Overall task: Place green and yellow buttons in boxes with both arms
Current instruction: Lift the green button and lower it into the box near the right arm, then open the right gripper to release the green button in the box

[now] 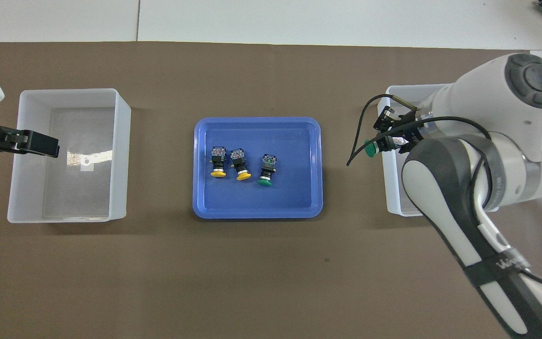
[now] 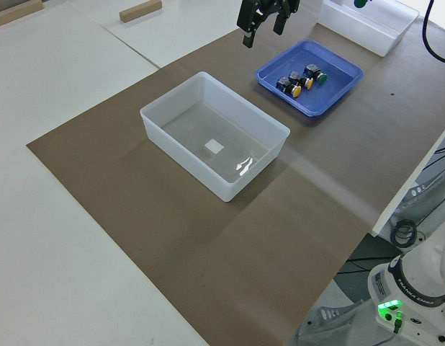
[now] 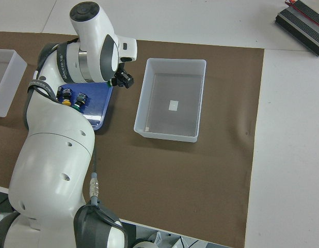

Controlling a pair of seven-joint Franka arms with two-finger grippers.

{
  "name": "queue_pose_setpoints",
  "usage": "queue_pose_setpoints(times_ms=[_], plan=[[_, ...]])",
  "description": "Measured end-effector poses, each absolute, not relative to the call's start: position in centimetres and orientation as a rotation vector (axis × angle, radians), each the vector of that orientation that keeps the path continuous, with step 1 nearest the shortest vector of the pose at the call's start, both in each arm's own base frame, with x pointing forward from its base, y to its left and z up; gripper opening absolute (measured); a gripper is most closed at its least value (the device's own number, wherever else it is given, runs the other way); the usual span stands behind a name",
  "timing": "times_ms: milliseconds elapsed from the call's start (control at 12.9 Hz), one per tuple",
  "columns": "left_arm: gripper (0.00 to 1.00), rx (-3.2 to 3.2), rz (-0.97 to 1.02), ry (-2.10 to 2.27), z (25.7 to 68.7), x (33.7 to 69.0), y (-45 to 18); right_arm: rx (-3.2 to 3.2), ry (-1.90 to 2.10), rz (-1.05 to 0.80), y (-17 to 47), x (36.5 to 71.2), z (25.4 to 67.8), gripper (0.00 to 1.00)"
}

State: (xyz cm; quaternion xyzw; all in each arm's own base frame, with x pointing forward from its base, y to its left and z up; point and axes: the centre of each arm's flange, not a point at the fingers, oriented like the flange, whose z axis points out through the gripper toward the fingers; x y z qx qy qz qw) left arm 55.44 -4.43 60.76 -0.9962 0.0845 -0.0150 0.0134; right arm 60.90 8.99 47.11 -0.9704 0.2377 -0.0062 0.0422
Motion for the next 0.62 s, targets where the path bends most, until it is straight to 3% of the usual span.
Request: queue_pose_setpoints(times_ms=[309, 618], plan=[[1.00, -3.103, -0.047, 0.263, 60.8, 55.4, -4.4, -3.065, 0.158, 0.034, -1.8, 60.3, 42.9, 0.57], [1.00, -3.103, -0.047, 0.263, 60.8, 55.4, -4.4, -3.079, -0.012, -0.014, -4.8, 58.9, 36.7, 0.57]])
